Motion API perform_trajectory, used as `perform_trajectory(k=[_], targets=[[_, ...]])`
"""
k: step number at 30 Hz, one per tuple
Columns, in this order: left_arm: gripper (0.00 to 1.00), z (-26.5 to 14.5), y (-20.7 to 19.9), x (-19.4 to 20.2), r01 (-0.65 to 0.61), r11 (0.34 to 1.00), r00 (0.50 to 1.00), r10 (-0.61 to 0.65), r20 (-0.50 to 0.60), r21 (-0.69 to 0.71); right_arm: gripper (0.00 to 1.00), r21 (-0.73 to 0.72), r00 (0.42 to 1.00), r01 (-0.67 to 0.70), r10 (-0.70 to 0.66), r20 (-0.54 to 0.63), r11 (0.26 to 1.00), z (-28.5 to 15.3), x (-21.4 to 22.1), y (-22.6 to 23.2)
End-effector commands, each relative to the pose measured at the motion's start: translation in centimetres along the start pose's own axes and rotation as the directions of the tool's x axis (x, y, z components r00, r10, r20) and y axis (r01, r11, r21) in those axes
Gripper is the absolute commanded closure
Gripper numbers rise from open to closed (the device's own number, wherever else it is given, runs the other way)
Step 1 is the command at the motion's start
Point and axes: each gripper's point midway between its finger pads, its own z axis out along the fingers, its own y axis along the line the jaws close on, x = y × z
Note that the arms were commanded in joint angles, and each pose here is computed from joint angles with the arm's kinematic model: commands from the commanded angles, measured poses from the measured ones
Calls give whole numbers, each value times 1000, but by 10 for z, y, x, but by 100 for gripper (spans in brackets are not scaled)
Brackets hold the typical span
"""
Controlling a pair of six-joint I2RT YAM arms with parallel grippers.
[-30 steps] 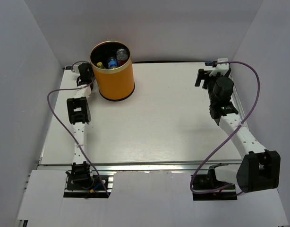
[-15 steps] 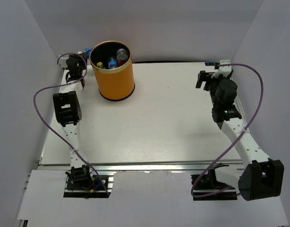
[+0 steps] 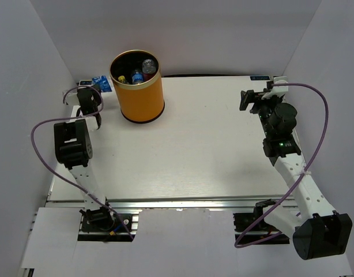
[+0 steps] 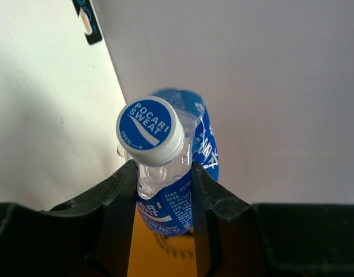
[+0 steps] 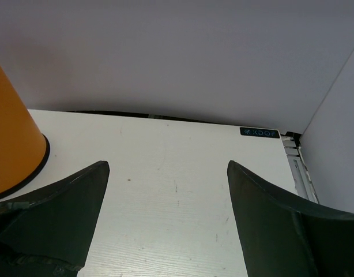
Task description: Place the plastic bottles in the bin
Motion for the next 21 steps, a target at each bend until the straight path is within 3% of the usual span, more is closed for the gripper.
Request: perform_trajectory(k=[1,13,21], targets=[[100,-50,-97,-42,-38,979,991,12,130,200,11,-26,1000,-15,16,23,1000,-3,-7,5],[100,-142,-145,-86,-163,965,957,104,269,207,10,-93,996,-62,67,57,994,-17,-19,18],[100,-177,-223,-68,-337,865,935,262,238,372,11,-135,995,-71,80,64,988,-21,-22,25]])
